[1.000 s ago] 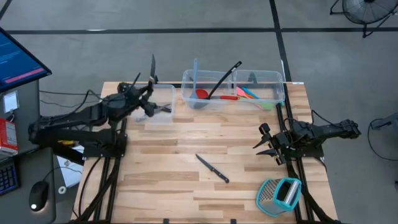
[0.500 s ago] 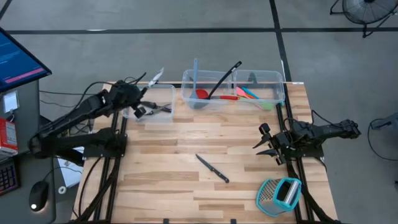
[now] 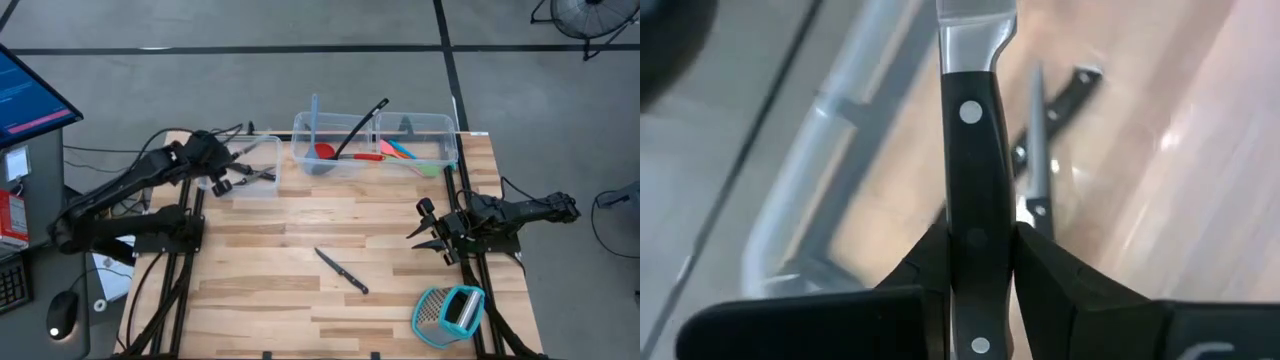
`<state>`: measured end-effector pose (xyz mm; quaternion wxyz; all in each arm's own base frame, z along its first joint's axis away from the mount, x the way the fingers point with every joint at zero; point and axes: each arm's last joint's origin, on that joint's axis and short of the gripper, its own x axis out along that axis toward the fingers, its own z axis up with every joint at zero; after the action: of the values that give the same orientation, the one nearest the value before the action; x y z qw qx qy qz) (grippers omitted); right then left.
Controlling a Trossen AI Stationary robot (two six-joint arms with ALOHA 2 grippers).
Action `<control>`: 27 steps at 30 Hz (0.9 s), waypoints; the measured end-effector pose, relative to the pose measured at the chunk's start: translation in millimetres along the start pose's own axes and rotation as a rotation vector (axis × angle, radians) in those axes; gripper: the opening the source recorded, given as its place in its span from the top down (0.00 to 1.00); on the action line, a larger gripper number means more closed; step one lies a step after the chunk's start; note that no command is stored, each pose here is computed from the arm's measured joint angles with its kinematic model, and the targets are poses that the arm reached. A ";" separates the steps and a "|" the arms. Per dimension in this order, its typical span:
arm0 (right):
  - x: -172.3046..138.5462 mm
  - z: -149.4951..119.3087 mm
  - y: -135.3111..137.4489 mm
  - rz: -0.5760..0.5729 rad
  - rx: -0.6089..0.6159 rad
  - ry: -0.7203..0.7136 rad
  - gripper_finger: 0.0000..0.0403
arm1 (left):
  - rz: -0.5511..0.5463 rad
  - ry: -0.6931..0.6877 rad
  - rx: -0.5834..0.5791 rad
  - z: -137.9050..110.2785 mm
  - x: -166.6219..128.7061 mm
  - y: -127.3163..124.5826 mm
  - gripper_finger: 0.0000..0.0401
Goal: Pick & Place Kitchen Items
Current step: Put the black knife into the top left transparent bin
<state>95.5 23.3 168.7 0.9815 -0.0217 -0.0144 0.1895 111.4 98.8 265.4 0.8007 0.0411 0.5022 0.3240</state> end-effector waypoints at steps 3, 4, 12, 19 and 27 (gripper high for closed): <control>0.0 0.0 0.0 0.000 0.000 0.000 0.69 | -0.028 0.056 0.017 2.2 10.0 -2.3 0.86; 0.0 0.0 0.0 0.000 0.000 0.000 0.69 | -0.033 0.069 0.022 3.0 12.7 -2.8 0.86; 0.0 0.0 0.0 0.000 0.000 0.000 0.69 | -0.062 0.150 0.047 1.0 20.2 -6.0 0.86; 0.0 0.0 0.0 0.000 0.000 0.000 0.69 | -0.097 0.182 0.055 -2.4 20.0 -7.8 0.86; 0.0 0.0 0.0 0.000 0.000 0.000 0.69 | -0.144 0.231 0.067 1.0 32.6 -11.1 0.86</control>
<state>95.5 23.3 168.7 0.9815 -0.0217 -0.0144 0.1895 126.9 108.6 236.1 0.7569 -0.0058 0.6033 0.2512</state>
